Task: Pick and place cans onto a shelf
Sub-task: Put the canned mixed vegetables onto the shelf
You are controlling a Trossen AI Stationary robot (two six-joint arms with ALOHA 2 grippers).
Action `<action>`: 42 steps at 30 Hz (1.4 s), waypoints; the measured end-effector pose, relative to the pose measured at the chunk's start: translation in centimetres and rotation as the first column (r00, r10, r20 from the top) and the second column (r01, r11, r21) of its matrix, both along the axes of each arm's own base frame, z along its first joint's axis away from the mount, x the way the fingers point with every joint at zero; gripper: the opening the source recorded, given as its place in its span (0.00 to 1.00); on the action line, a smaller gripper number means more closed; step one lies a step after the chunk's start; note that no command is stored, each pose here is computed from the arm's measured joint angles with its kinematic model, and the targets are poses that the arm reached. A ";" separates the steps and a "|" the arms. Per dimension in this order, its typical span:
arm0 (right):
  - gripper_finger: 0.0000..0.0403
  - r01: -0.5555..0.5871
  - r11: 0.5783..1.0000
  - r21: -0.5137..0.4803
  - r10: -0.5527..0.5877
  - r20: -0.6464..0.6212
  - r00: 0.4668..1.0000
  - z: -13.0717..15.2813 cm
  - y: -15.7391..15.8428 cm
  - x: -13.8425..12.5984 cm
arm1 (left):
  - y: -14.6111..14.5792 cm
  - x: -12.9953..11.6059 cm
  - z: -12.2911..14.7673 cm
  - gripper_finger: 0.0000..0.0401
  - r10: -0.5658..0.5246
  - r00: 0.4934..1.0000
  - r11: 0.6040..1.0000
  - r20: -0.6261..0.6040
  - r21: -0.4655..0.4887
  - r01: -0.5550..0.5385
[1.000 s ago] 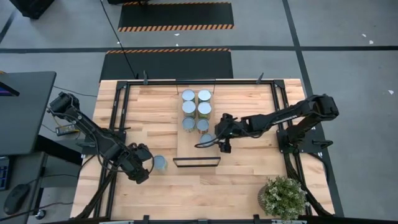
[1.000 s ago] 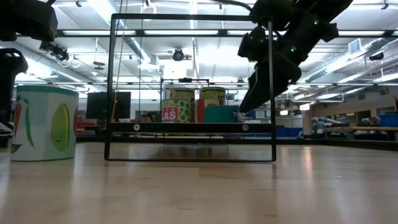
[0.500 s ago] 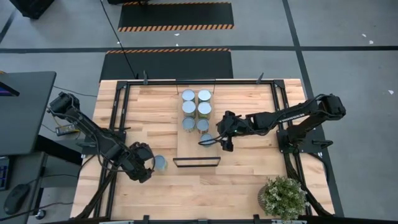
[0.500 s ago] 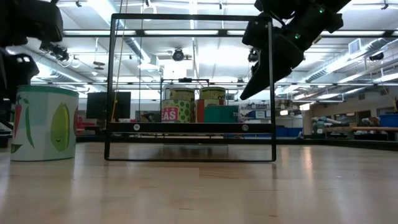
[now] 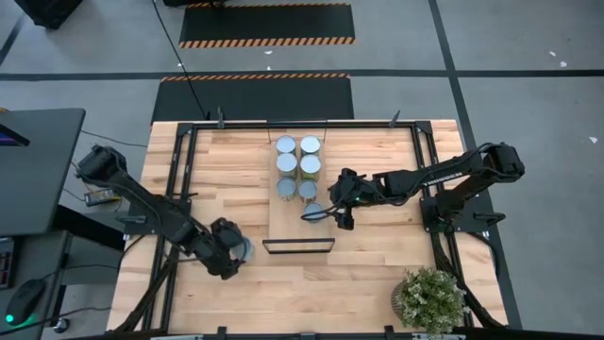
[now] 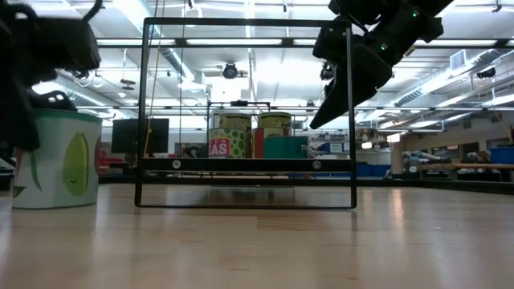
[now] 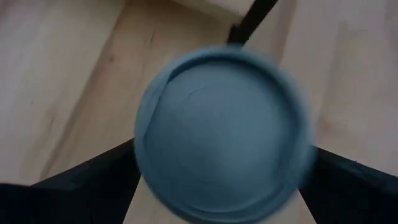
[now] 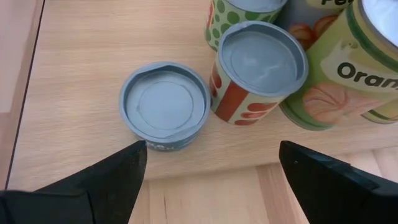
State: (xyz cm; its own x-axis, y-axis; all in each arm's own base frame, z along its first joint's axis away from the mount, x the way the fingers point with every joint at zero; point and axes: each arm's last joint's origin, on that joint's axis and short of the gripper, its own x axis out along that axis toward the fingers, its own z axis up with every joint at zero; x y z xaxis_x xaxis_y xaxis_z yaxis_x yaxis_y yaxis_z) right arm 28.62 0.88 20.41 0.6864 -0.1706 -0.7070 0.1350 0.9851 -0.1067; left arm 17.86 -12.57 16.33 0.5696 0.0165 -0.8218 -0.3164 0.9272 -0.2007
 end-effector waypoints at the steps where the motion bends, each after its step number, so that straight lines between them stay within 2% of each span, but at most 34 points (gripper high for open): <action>1: 0.93 0.000 1.000 0.000 0.000 0.000 1.000 0.0 0.0 0.0 | 0.0 0.2 -0.4 0.97 -0.004 1.000 1.000 -0.014 0.014 0.004; 7: 0.93 0.000 1.000 0.000 0.000 -0.001 1.000 0.0 0.0 0.0 | 0.2 1.1 -1.9 0.97 0.016 0.997 0.999 -0.081 0.047 -0.013; 17: 0.93 0.000 1.000 0.000 0.000 0.000 1.000 0.0 0.0 0.0 | -0.3 2.4 -0.5 0.95 -0.047 0.998 0.997 -0.047 0.060 0.050; 28: 0.93 0.002 1.000 0.000 -0.002 0.000 1.000 0.0 -0.1 0.0 | 0.7 2.4 -0.2 0.68 -0.013 0.998 0.996 -0.064 0.084 0.018; 34: 0.93 0.004 1.000 0.001 -0.004 0.000 1.000 0.0 -0.1 0.0 | 2.6 2.8 1.7 0.68 0.014 0.998 0.998 -0.059 0.064 -0.010; 42: 0.93 0.010 1.000 0.006 -0.010 0.001 1.000 0.0 -0.1 0.0 | 5.2 5.8 7.7 0.71 -0.042 0.998 0.982 -0.039 0.180 0.048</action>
